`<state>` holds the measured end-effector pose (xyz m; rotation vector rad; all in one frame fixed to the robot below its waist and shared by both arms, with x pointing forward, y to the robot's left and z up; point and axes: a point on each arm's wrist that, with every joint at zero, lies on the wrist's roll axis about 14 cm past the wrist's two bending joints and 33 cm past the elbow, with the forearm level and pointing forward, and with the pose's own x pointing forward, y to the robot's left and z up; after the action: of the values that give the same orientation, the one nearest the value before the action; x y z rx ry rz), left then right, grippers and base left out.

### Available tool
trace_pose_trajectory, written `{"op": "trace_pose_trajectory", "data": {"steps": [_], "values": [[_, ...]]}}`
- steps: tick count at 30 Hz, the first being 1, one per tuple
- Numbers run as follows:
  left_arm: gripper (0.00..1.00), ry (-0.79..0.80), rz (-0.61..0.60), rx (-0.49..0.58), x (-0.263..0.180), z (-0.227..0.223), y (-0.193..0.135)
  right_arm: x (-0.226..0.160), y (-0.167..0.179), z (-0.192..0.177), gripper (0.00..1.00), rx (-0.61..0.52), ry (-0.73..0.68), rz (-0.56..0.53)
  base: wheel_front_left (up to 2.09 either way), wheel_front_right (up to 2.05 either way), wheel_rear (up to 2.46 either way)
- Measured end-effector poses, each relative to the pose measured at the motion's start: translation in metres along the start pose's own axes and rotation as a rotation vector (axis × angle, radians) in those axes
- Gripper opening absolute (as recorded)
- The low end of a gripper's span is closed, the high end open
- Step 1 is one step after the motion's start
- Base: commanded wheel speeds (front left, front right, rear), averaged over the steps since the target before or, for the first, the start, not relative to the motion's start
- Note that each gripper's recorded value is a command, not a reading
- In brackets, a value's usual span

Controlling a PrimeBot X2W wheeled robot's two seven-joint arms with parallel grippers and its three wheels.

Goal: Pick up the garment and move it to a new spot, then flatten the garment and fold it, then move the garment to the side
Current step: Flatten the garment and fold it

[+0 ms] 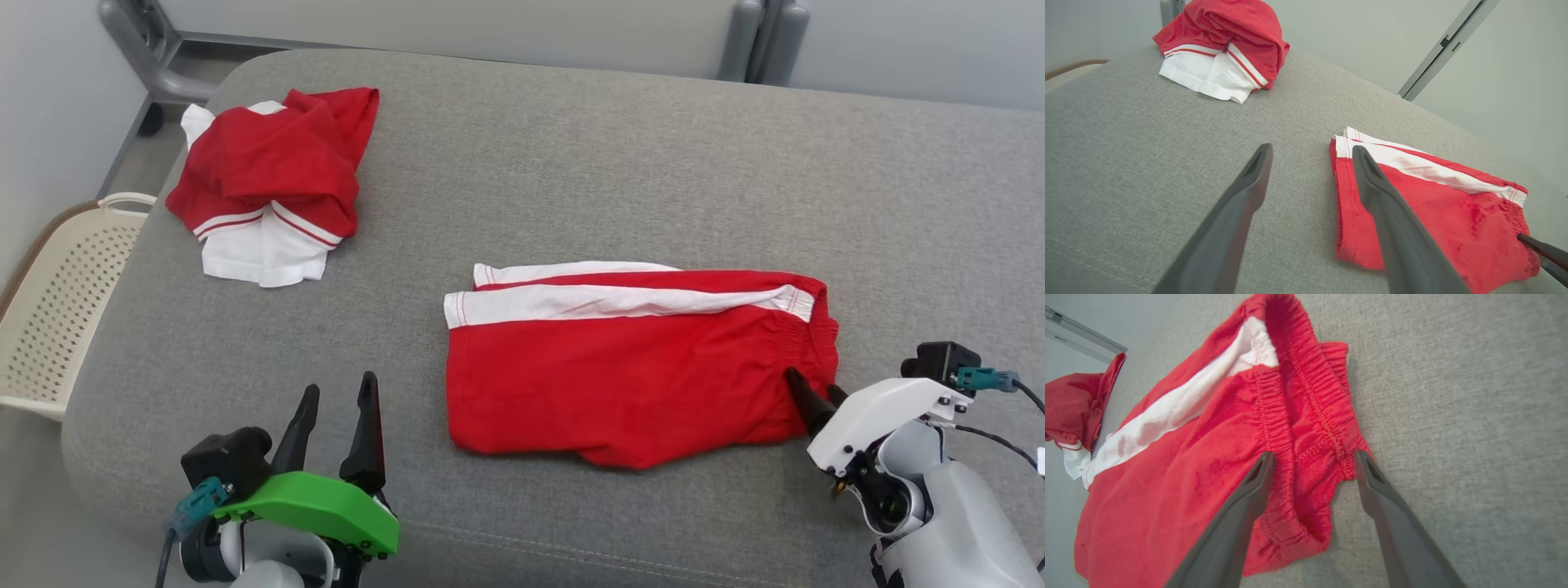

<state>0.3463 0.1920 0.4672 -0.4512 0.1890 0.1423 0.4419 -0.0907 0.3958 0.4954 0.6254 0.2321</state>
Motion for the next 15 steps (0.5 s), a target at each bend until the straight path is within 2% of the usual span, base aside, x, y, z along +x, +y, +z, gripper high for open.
{"op": "trace_pose_trajectory", "data": {"steps": [5, 10, 11, 12, 15], "values": [[1.00, -0.016, 0.027, -0.004, -0.008, 0.005, 0.008, 0.009, -0.007, 0.000, 1.00, 0.033, 0.000, -0.036, 0.00, 0.00, 0.00], [1.00, -0.015, 0.039, -0.007, -0.013, 0.003, 0.011, 0.014, 0.002, -0.002, 1.00, 0.073, 0.004, -0.015, 0.00, 0.00, 0.00], [1.00, -0.010, 0.039, -0.006, -0.013, 0.002, 0.011, 0.014, 0.005, -0.002, 0.83, 0.082, 0.007, -0.005, 0.00, 0.00, 0.00], [1.00, -0.007, 0.038, -0.005, -0.013, 0.002, 0.011, 0.015, 0.009, -0.003, 0.50, 0.078, 0.012, 0.005, 0.00, 0.00, 0.00], [1.00, 0.000, 0.030, 0.000, -0.012, 0.000, 0.009, 0.016, 0.018, -0.012, 0.35, 0.050, 0.046, 0.025, 0.00, 0.00, 0.00]]}}
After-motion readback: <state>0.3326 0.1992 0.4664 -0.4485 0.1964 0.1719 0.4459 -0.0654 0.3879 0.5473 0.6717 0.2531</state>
